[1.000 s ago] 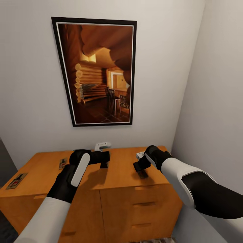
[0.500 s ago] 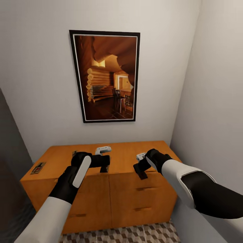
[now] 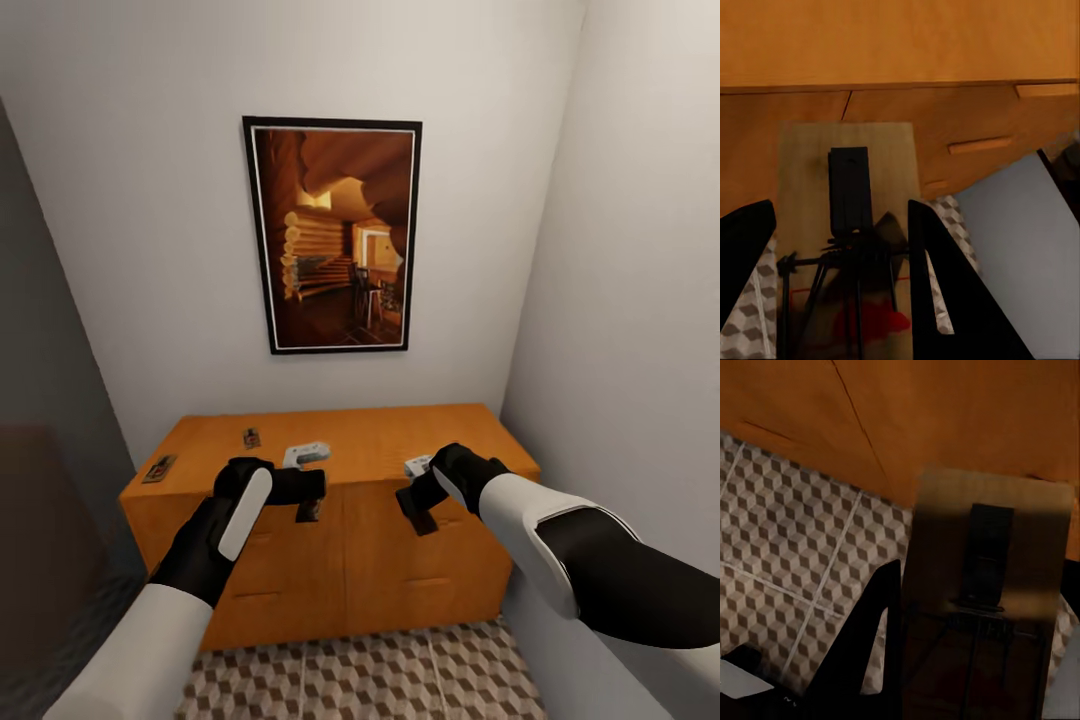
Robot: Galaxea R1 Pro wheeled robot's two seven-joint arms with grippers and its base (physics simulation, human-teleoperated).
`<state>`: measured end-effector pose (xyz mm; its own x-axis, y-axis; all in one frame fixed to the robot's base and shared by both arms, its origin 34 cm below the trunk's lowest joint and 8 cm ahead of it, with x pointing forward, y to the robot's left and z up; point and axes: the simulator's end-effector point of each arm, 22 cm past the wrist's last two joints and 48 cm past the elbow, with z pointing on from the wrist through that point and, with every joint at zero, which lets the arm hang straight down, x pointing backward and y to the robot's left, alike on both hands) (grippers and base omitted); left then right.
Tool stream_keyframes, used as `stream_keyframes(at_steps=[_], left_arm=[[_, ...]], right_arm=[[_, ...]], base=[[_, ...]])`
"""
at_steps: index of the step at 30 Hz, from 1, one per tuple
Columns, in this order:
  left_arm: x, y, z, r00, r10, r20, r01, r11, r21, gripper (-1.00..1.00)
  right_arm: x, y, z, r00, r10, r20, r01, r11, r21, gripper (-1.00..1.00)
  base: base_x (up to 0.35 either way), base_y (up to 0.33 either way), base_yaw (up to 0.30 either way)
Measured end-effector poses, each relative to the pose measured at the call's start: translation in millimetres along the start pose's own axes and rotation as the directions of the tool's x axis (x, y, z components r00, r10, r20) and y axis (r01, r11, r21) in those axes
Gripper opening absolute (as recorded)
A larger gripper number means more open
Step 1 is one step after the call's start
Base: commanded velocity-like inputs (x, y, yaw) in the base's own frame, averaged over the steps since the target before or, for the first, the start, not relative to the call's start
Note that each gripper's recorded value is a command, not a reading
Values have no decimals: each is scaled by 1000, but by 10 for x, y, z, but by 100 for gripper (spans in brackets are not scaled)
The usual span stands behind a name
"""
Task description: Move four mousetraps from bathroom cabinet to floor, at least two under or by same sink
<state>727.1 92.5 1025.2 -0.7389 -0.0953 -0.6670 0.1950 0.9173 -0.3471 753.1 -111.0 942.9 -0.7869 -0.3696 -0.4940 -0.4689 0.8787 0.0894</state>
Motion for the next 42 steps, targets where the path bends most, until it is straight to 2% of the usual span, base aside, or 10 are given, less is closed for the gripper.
stream_keyframes(at_steps=[4, 10, 18, 23, 42], left_arm=[[35, 18, 14, 1000, -8, -11, 8, 1000, -6, -100], [27, 44, 27, 1000, -22, 1, 22, 1000, -14, -100], [13, 27, -22, 1000, -25, -2, 25, 1000, -17, -100], [0, 12, -59, 1000, -25, -3, 25, 1000, -18, -100], [42, -10, -139, 999, -32, -23, 32, 999, -23, -100]], right_arm=[[55, 5, -15, 1000, 4, -14, -4, 1000, -1, -100], [42, 18, -47, 1000, -5, 3, 5, 1000, -3, -100], [77, 37, -99, 1000, -2, -5, 2, 1000, -6, -100], [49, 50, -131, 1000, -10, 13, 10, 1000, -8, -100], [90, 43, -249, 1000, -5, 12, 5, 1000, -5, -100]], base=[[-323, 106, 0], [-323, 101, 0], [-325, 87, 0], [-327, 68, 0], [-298, 4, 0]])
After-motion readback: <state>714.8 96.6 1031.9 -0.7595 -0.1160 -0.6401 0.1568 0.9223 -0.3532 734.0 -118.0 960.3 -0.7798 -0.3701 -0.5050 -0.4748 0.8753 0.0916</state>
